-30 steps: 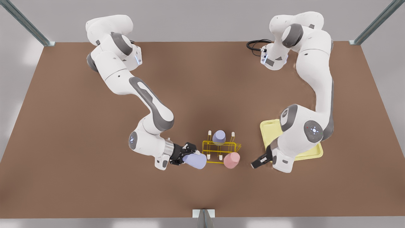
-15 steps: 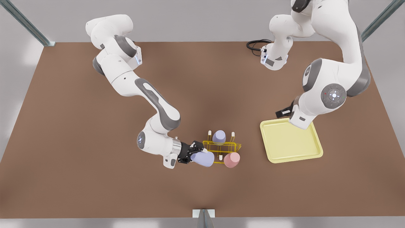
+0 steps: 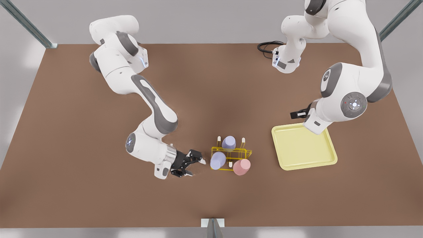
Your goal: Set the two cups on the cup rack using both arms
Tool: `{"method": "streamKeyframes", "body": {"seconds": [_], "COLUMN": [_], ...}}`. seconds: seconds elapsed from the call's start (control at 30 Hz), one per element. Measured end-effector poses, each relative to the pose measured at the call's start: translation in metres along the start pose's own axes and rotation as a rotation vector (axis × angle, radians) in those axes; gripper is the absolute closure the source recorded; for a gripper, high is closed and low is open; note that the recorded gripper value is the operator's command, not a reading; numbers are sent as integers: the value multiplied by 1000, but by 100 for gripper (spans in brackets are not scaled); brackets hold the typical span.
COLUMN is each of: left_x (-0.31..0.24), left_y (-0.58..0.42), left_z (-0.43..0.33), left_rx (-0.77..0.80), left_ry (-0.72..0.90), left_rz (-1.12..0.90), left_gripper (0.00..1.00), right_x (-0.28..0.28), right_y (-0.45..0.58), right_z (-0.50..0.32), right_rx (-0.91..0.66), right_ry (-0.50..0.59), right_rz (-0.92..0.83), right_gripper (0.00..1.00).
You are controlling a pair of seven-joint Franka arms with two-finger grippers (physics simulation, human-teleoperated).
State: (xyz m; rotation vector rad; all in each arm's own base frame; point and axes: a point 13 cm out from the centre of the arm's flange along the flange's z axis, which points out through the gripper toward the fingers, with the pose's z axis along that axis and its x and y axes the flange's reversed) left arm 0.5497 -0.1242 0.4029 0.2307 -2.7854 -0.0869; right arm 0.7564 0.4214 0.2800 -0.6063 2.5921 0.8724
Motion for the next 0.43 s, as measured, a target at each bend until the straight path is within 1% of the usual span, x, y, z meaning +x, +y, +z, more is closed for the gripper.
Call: {"method": "streamKeyframes", "body": {"seconds": [0.03, 0.07, 0.13, 0.17, 0.2, 0.27, 0.33, 0.37, 0.43], "left_x": [0, 0, -1, -2, -3, -3, -2, -2, -2], "left_y": [0, 0, 7, 14, 19, 22, 22, 22, 22], "left_z": [0, -1, -7, -12, -17, -23, -24, -24, -24], "left_rx": [1, 1, 8, 15, 22, 27, 29, 29, 31], "left_ry": [1, -1, -11, -20, -29, -40, -42, -42, -42], "left_rz": [5, 10, 9, 2, -3, 0, 7, 11, 17], "left_gripper": [0, 0, 0, 0, 0, 0, 0, 0, 0], "right_x": [4, 17, 62, 83, 95, 114, 140, 160, 195], "right_y": [-31, -73, -175, -208, -218, -211, -166, -146, -125], "right_z": [-38, -74, -152, -193, -239, -331, -407, -433, -458], "right_rx": [103, 204, 385, 457, 514, 598, 662, 674, 678], "right_ry": [55, 132, 303, 377, 425, 478, 513, 534, 576], "right_rz": [-38, -48, 14, 52, 82, 145, 183, 207, 258], "right_gripper": [0, 0, 0, 0, 0, 0, 0, 0, 0]}}
